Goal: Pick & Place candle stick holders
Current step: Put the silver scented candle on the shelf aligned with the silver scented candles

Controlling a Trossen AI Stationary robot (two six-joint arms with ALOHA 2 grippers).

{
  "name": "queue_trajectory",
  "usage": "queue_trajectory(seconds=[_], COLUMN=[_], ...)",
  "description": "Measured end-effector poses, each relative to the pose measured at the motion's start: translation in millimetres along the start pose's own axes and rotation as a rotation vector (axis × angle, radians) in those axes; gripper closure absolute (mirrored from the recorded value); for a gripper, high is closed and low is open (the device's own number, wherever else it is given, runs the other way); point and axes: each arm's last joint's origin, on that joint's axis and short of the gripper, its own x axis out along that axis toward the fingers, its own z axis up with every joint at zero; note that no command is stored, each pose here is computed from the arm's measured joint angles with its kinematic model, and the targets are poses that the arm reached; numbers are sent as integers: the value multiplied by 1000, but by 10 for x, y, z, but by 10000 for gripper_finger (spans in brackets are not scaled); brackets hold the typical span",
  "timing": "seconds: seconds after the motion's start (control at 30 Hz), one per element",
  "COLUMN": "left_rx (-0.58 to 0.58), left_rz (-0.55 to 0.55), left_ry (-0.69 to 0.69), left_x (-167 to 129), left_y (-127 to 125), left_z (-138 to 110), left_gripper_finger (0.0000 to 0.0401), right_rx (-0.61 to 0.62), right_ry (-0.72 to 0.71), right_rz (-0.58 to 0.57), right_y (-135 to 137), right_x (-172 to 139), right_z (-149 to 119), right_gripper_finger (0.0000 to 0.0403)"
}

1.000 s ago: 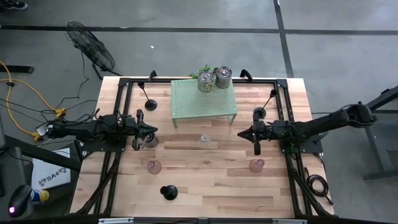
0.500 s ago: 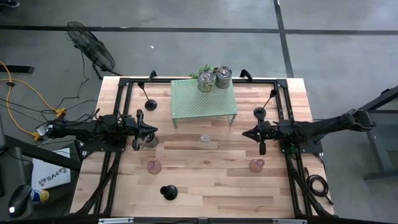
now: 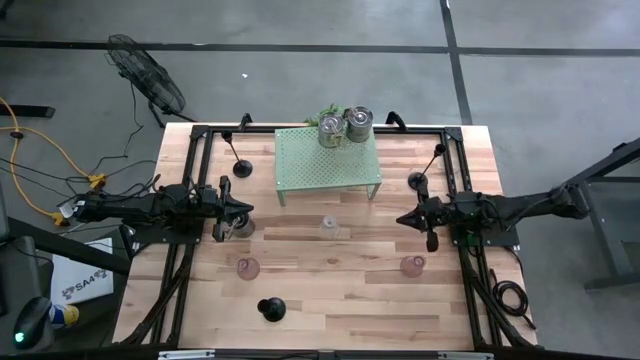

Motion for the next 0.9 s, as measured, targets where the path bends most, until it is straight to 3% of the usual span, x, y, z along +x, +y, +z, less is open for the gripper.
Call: queue_trajectory(seconds=[0.1, 0.9], left_rx=[0, 0], left_rz=[0, 0], left_ry=[0, 0], left_x=[0, 0], left_y=[0, 0], left_z=[0, 0], left_gripper_finger=[401, 401], right_rx=[-4, 4], right_ry=[-2, -18], right_rz=[39, 34], right_y=[11, 11], right_x=[-11, -11], right_z=[2, 15], right_gripper_finger=[401, 400])
